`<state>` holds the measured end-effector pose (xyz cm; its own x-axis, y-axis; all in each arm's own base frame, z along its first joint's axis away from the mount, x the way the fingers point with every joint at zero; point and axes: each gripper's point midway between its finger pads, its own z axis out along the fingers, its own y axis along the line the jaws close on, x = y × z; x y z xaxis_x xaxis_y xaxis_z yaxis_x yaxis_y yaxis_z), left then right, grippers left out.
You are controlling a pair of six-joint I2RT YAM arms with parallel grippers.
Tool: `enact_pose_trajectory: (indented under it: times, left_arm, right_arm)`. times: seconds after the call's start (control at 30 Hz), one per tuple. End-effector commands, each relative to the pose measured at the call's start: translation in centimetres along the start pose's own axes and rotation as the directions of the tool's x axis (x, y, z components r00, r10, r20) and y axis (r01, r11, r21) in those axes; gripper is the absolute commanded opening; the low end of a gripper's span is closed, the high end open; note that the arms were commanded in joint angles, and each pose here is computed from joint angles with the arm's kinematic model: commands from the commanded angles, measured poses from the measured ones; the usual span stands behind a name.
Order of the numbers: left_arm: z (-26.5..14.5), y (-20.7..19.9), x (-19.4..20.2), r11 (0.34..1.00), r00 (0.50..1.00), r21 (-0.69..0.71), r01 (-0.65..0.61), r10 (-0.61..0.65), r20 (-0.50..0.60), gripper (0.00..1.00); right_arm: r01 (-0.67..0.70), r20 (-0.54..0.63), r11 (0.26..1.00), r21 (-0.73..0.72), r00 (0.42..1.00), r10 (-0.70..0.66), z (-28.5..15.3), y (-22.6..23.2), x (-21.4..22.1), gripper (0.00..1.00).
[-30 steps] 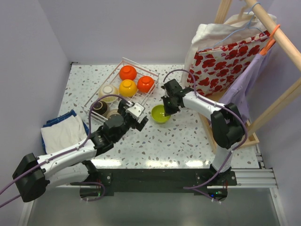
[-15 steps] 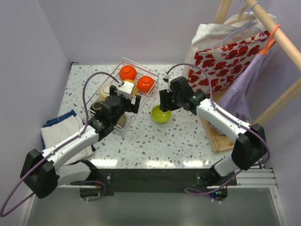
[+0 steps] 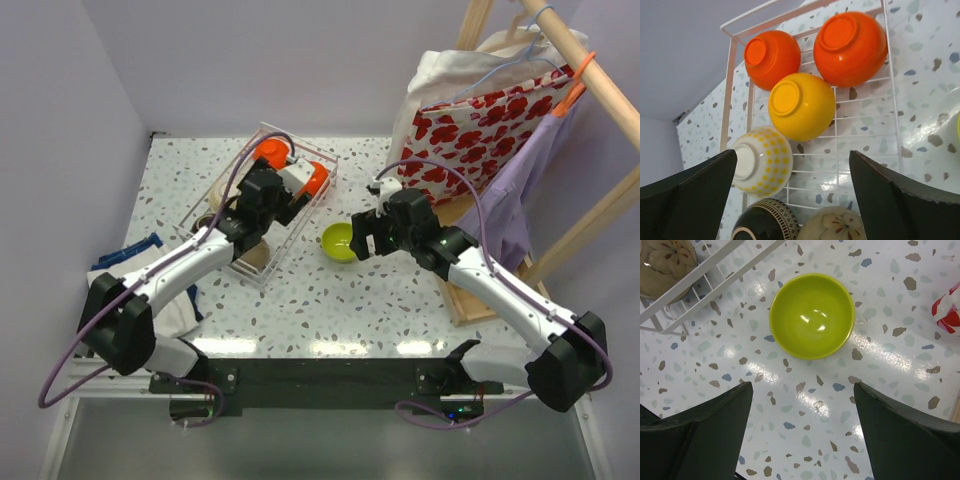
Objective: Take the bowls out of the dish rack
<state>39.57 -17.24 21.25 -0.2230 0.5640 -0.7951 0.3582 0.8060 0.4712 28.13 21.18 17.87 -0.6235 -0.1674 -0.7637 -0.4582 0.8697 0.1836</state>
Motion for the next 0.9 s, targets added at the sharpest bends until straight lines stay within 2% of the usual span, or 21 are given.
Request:
enact_pose_trajectory:
  times: [0.0,0.13,0.3,0.7,0.87]
  left_arm:
    - [1.8,1.2,0.3,0.970,0.968,0.000,-0.242,0.242,-0.073,1.00]
    - [4.4,0.7,1.9,0.941,0.932,0.089,-0.325,0.335,-0.137,1.00]
    - [6.3,1.1,1.9,0.910,0.904,0.141,-0.390,0.408,-0.128,1.00]
    - [9.6,0.2,3.0,0.892,0.901,0.222,-0.394,0.422,-0.097,1.00]
    - [10.9,0.2,4.3,0.887,0.886,0.222,-0.405,0.441,-0.145,1.00]
  right_arm:
    - [0.023,0.071,0.999,-0.029,0.997,-0.021,-1.0,0.6,-1.3,0.87]
    - [0.025,0.071,0.999,-0.043,0.997,-0.022,-1.7,0.7,-1.0,0.87]
    - [0.026,0.054,0.998,-0.060,0.998,-0.022,-2.0,1.0,-0.3,0.87]
    - [-0.001,0.010,0.998,-0.069,1.000,0.002,-1.8,1.1,0.9,0.88]
    - [-0.014,0.005,0.997,-0.082,1.000,0.014,-2.1,1.6,0.1,0.88]
